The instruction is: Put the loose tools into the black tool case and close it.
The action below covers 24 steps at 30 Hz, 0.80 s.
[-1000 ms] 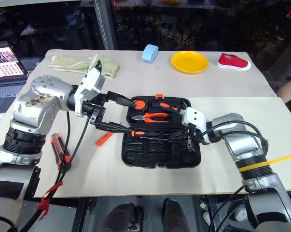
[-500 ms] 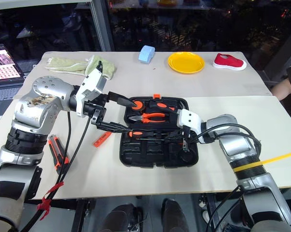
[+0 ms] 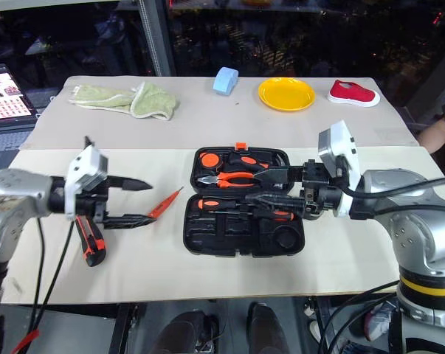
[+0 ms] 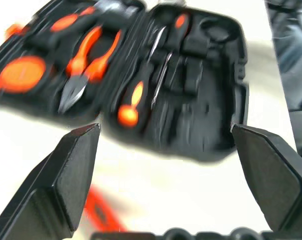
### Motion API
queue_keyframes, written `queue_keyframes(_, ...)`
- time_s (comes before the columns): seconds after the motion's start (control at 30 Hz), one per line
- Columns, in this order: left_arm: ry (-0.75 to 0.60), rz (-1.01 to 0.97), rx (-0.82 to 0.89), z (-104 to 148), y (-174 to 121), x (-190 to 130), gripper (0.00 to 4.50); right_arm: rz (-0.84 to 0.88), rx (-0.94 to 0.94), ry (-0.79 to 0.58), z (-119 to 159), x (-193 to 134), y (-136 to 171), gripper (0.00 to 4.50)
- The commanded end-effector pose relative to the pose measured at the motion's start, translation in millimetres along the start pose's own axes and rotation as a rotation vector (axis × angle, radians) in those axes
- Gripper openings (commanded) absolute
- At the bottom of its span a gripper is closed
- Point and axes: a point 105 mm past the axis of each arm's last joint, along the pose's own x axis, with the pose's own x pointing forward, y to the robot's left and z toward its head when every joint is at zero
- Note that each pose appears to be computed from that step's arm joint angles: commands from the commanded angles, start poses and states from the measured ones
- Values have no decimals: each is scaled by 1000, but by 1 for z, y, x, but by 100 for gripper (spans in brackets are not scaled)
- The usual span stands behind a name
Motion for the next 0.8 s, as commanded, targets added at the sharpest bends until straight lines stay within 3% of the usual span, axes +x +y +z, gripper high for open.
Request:
queue_keyframes(0.03, -14, -86, -4, 27, -9, 19, 450, -8, -45, -35, 9, 0, 7, 446)
queue_keyframes(0.27, 191, -93, -108, 42, 7, 73, 450, -76, 10, -86, -3, 9, 17, 446)
queue_keyframes(0.5, 344, -174, -61, 55, 7, 102, 450, -147, 66, -126, -17, 18, 28, 446)
queue_keyframes(0.8, 475, -221, 21, 47, 5, 127, 450, -200, 71, -171, -19, 25, 31, 446)
